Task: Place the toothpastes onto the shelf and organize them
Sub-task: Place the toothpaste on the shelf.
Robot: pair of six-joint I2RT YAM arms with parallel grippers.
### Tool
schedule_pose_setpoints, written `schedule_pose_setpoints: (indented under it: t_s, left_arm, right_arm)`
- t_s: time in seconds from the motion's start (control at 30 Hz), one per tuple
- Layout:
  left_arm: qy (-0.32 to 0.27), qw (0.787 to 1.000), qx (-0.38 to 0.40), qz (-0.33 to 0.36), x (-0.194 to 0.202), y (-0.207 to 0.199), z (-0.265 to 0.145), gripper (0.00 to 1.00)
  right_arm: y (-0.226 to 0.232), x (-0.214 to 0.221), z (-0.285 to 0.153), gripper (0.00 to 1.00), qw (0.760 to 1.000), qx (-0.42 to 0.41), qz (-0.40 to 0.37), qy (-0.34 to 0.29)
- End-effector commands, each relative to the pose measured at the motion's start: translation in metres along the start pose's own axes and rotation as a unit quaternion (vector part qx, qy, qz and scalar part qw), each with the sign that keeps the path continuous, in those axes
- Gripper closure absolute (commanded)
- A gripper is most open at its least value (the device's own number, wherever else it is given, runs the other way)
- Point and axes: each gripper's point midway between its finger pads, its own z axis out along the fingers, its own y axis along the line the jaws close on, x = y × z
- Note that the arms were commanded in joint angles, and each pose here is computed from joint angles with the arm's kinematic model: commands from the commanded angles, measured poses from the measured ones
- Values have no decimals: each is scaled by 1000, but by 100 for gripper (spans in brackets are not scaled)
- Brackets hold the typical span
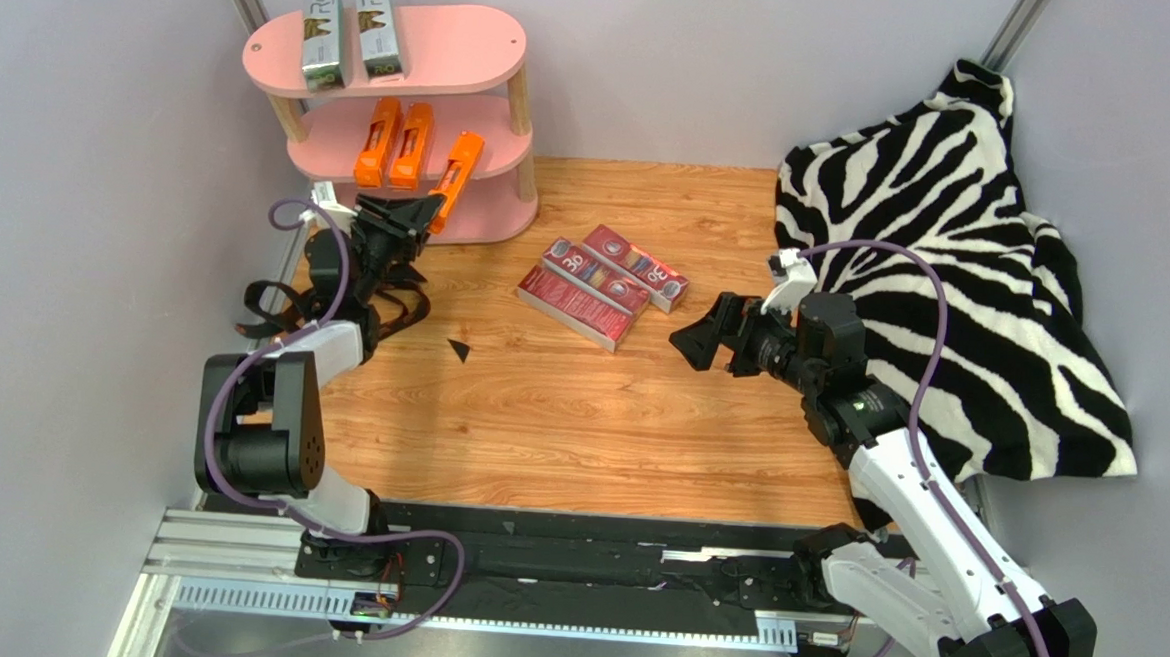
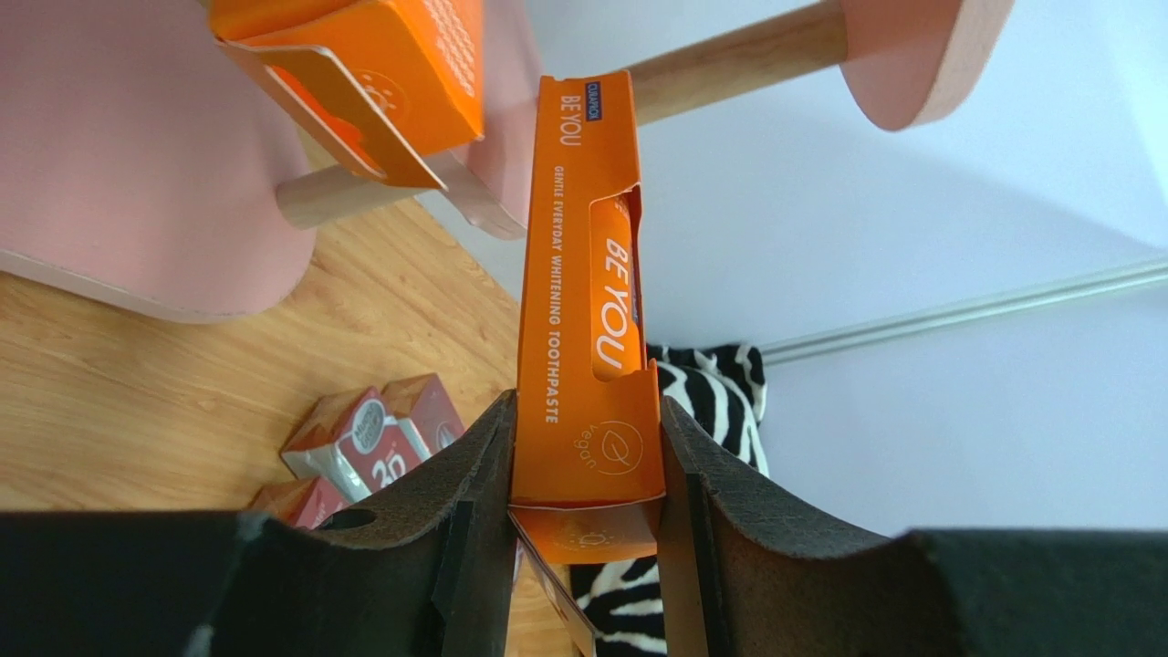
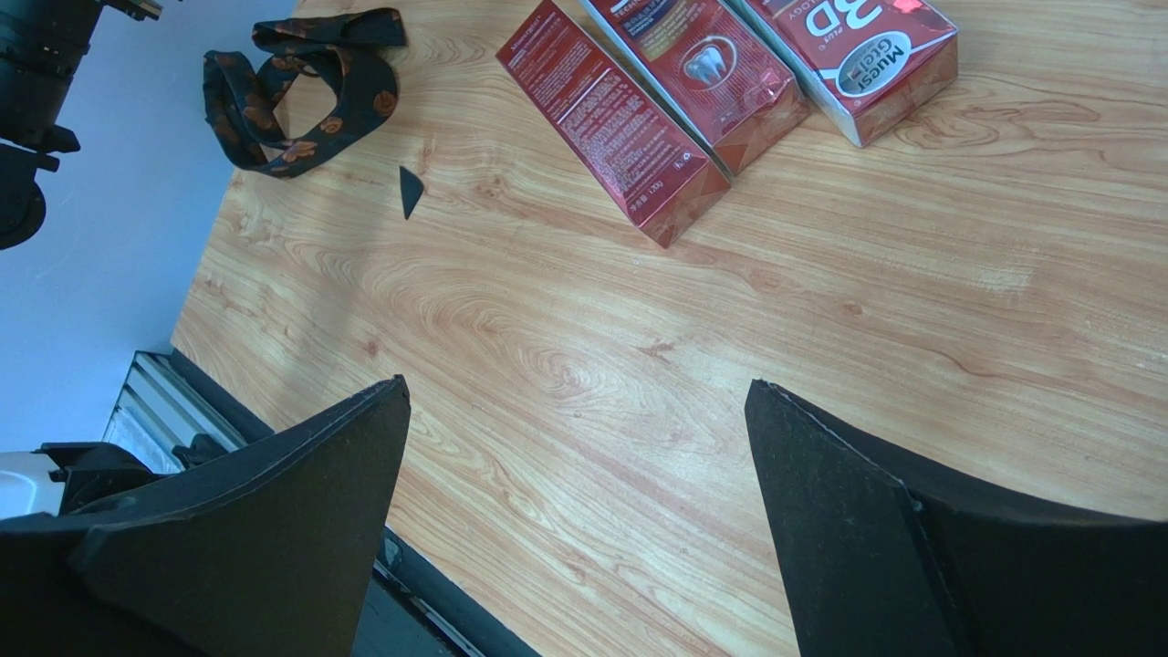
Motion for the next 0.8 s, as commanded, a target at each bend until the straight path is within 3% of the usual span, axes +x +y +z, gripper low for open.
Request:
schedule_pose_setpoints:
  t_s: [0.0, 0.2, 0.77]
  left_arm:
    - [-48, 998, 38, 1, -25, -23, 12, 75]
    - [-62, 998, -13, -22, -30, -9, 24, 75]
    - [-93, 992, -51, -68, -36, 4, 59, 74]
  right_arm:
    - [5, -3, -1, 2, 1000, -13, -13, -8]
    - [4, 0, 1, 2, 1000, -15, -9, -1]
    - [9, 7, 5, 2, 999, -31, 4, 7]
